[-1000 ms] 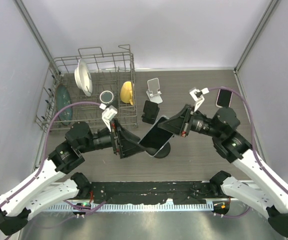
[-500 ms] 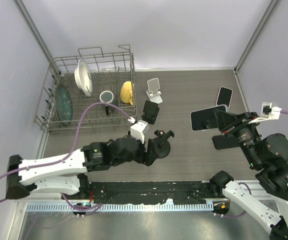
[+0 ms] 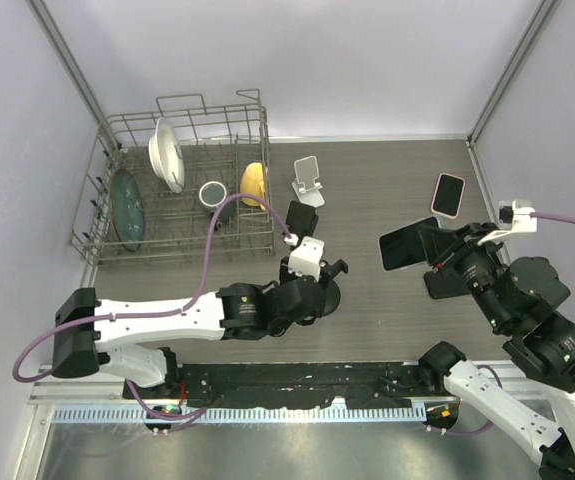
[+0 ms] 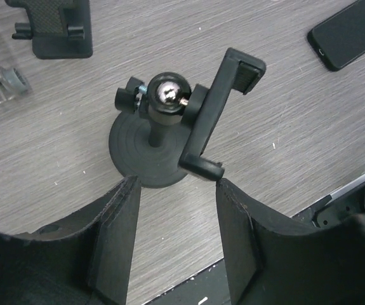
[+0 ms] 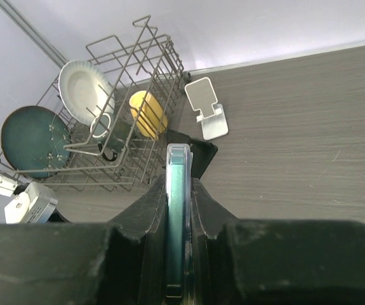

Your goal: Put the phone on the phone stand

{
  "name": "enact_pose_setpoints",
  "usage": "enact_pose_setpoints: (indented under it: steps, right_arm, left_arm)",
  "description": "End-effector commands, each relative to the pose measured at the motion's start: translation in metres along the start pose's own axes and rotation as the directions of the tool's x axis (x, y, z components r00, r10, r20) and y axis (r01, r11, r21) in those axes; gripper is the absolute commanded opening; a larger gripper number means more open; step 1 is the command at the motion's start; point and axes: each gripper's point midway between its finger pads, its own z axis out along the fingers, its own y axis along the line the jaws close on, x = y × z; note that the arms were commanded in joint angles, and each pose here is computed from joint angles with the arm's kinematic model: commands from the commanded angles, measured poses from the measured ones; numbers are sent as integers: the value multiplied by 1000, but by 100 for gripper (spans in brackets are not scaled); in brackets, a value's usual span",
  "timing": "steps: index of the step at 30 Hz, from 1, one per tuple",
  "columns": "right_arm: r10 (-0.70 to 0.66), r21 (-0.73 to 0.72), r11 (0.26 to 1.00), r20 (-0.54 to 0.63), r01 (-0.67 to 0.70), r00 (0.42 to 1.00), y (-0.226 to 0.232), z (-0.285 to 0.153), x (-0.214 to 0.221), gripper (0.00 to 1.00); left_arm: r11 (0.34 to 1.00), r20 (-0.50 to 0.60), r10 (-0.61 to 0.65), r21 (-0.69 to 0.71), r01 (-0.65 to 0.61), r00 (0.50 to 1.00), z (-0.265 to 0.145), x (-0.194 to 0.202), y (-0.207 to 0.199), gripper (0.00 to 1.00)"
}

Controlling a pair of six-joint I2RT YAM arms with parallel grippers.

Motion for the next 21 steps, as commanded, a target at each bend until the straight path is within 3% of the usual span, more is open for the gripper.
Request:
enact_pose_setpoints:
  steps: [1, 10, 21]
  right_arm:
    - [16, -70, 997, 50, -13, 999, 16, 2, -15, 1]
    - [-5, -121, 993, 3, 5, 1000, 26, 9, -2, 1]
    - [-171, -349, 932, -180, 99, 969, 62, 19, 43, 1]
  left_arm:
    - [1000, 101, -30, -8, 31, 994, 3, -33, -14, 52]
    - [1000, 90, 10, -19, -8, 996, 12, -27, -16, 56]
    - [995, 55, 91, -44, -88, 994, 6, -19, 12, 19]
